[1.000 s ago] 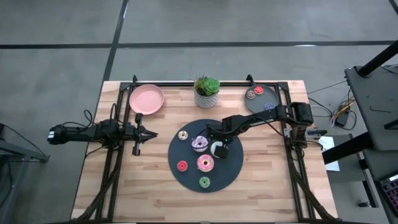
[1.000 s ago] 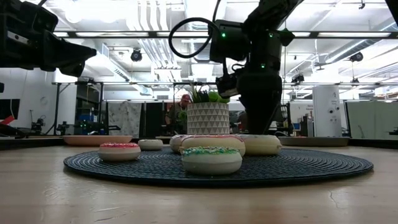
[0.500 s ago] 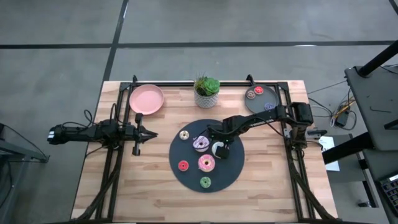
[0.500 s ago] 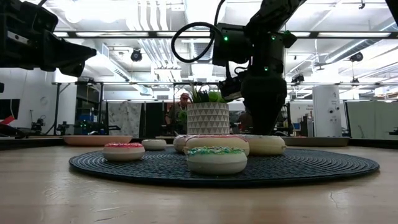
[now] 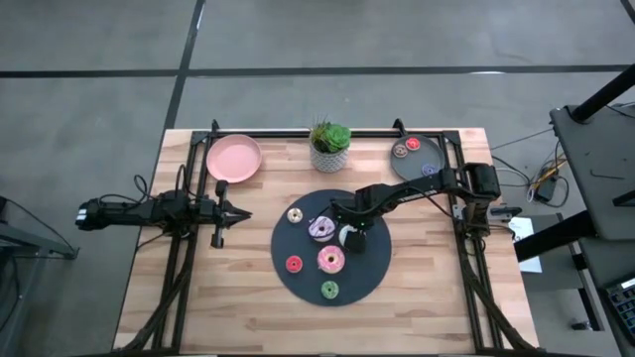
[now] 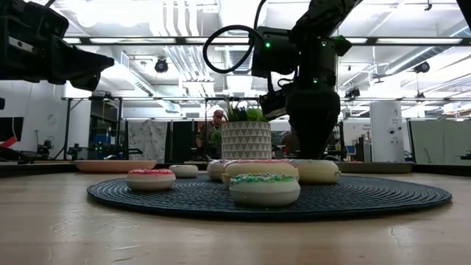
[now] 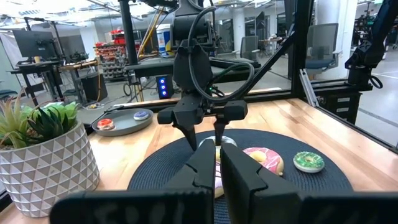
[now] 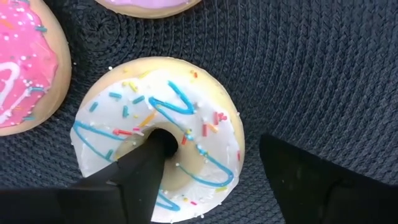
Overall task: Pick & Place donuts
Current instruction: Put the large white donut on the pink plate
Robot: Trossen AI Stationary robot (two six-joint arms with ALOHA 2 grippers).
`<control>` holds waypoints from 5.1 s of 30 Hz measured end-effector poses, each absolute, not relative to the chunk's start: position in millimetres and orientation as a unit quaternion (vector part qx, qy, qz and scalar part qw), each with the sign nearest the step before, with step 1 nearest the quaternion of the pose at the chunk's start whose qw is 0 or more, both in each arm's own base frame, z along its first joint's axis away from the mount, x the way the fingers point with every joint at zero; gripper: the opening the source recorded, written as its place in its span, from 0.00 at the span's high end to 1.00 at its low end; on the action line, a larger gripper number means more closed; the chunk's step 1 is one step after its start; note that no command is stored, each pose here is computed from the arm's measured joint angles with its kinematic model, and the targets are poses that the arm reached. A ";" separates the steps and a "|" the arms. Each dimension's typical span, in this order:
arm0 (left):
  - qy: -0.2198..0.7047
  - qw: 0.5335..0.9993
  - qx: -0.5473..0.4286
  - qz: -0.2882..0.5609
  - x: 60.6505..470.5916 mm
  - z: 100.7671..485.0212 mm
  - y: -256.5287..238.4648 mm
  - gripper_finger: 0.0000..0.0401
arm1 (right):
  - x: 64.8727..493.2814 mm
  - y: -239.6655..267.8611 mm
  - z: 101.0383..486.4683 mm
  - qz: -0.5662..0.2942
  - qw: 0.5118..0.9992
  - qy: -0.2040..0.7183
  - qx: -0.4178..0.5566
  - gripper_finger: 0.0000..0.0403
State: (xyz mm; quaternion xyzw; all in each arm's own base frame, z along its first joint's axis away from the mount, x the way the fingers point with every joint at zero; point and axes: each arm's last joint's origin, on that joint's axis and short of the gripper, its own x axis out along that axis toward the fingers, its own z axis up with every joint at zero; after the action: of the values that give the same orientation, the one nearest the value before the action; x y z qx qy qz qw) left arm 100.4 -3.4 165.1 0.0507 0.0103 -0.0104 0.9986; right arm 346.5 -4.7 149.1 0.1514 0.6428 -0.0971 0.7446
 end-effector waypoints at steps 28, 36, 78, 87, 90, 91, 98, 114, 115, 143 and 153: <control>0.010 0.999 0.051 -0.010 100.4 165.0 -3.4 1.00 | 344.4 -5.0 159.0 -0.096 0.754 0.633 0.150 0.64; 0.010 0.999 0.051 -0.010 100.4 165.0 -3.4 1.00 | 338.3 -4.8 177.4 -0.093 0.764 0.620 0.152 0.67; 0.010 0.999 0.051 -0.010 100.4 165.1 -3.4 1.00 | 406.8 -28.0 300.1 -0.049 0.885 0.451 0.106 0.67; 0.010 0.999 0.051 -0.010 100.4 165.0 -3.4 1.00 | 423.3 -33.6 314.5 -0.043 0.874 0.476 0.086 0.69; 0.010 0.999 0.051 -0.010 100.4 165.0 -3.4 1.00 | 429.1 -34.4 318.3 -0.038 0.873 0.480 0.076 0.69; 0.010 0.999 0.051 -0.010 100.4 165.0 -3.4 1.00 | 431.1 -34.5 319.5 -0.037 0.875 0.477 0.075 0.69; 0.010 0.999 0.051 -0.010 100.4 165.0 -3.4 1.00 | 436.9 -35.2 323.2 -0.032 0.882 0.467 0.063 0.69; 0.010 0.999 0.051 -0.010 100.4 165.2 -3.4 1.00 | 436.5 -35.2 326.0 -0.031 0.883 0.463 0.063 0.69; 0.009 0.999 0.051 -0.010 100.4 165.3 -3.4 1.00 | 436.4 -35.2 326.1 -0.033 0.883 0.463 0.066 0.69; -0.289 0.942 -0.164 -0.040 82.0 230.2 -1.7 1.00 | 436.1 -35.0 327.2 -0.044 0.882 0.460 0.088 0.69; -0.132 0.947 -0.293 0.001 86.7 252.0 0.0 1.00 | 436.1 -35.0 327.2 -0.044 0.882 0.460 0.087 0.69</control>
State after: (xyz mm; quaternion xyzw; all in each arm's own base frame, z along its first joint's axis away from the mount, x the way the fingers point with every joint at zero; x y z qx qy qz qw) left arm 86.7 0.0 252.0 -0.2930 -0.1318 0.0009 0.9470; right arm 436.1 -35.0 327.2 0.0873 0.4601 -0.0437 0.8825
